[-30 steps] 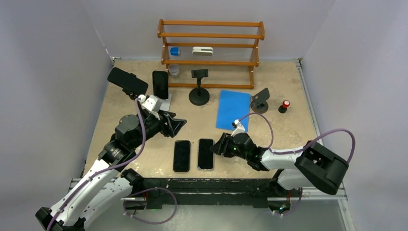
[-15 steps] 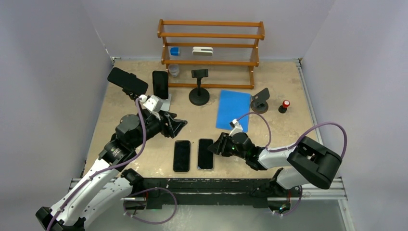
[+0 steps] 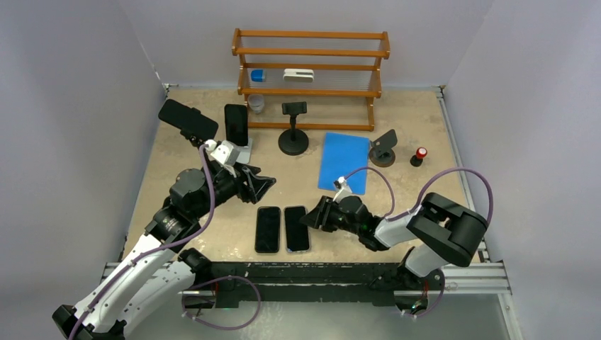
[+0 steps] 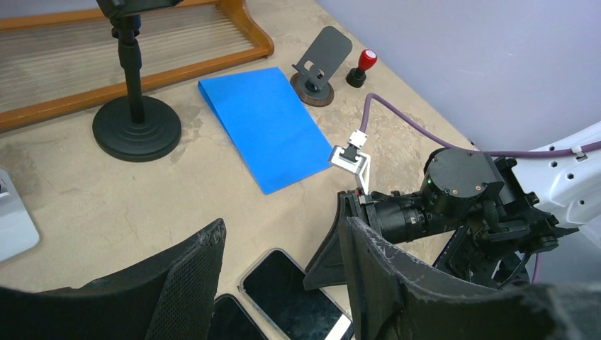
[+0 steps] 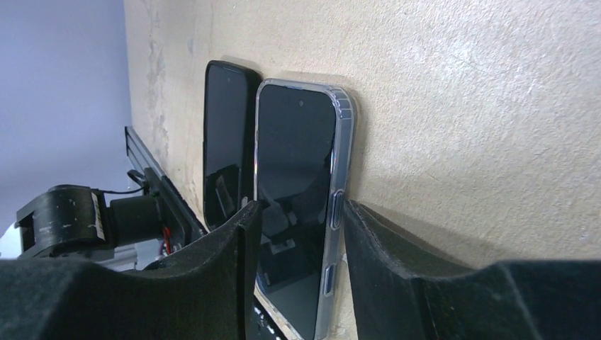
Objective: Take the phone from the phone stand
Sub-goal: Place the phone at the center of the board.
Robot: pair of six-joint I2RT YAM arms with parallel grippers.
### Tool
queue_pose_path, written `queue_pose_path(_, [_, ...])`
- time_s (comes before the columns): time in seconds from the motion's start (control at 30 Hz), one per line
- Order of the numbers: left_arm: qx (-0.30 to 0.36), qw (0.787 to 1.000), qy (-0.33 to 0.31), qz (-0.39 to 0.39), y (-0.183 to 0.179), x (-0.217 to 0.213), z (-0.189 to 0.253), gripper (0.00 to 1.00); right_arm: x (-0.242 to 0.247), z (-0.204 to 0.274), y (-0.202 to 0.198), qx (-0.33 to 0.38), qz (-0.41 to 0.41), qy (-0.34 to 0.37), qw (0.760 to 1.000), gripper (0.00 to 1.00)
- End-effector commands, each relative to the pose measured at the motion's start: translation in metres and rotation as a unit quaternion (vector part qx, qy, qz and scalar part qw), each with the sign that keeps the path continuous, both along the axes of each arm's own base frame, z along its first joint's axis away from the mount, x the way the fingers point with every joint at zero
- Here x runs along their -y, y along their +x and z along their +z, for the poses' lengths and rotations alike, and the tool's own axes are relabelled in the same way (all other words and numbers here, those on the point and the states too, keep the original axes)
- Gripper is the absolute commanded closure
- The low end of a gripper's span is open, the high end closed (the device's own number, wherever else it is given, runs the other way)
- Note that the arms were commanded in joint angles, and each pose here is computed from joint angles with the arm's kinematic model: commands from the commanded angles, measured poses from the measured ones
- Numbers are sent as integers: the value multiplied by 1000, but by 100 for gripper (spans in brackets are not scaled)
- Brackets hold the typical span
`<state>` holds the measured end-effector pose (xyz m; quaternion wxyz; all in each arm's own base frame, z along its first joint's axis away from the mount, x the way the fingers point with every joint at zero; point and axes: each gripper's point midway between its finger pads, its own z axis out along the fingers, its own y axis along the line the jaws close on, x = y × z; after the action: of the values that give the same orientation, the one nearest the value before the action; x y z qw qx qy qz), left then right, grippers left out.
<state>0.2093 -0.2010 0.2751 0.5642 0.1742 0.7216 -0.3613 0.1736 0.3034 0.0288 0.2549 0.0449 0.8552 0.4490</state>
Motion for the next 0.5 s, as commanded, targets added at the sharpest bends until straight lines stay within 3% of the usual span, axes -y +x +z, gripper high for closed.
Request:
queue_pose_path(0.0, [25, 1000, -15, -4, 0, 0, 14, 42, -9, 2, -4, -13, 11, 13, 1000, 51])
queue_pose_path(0.27, [27, 1000, -16, -3, 0, 0, 15, 42, 8, 0, -6, -6, -4, -20, 1000, 49])
queue_pose_path(0.47, [26, 999, -18, -6, -1, 1, 16, 42, 19, -3, -31, -9, 37, -42, 998, 48])
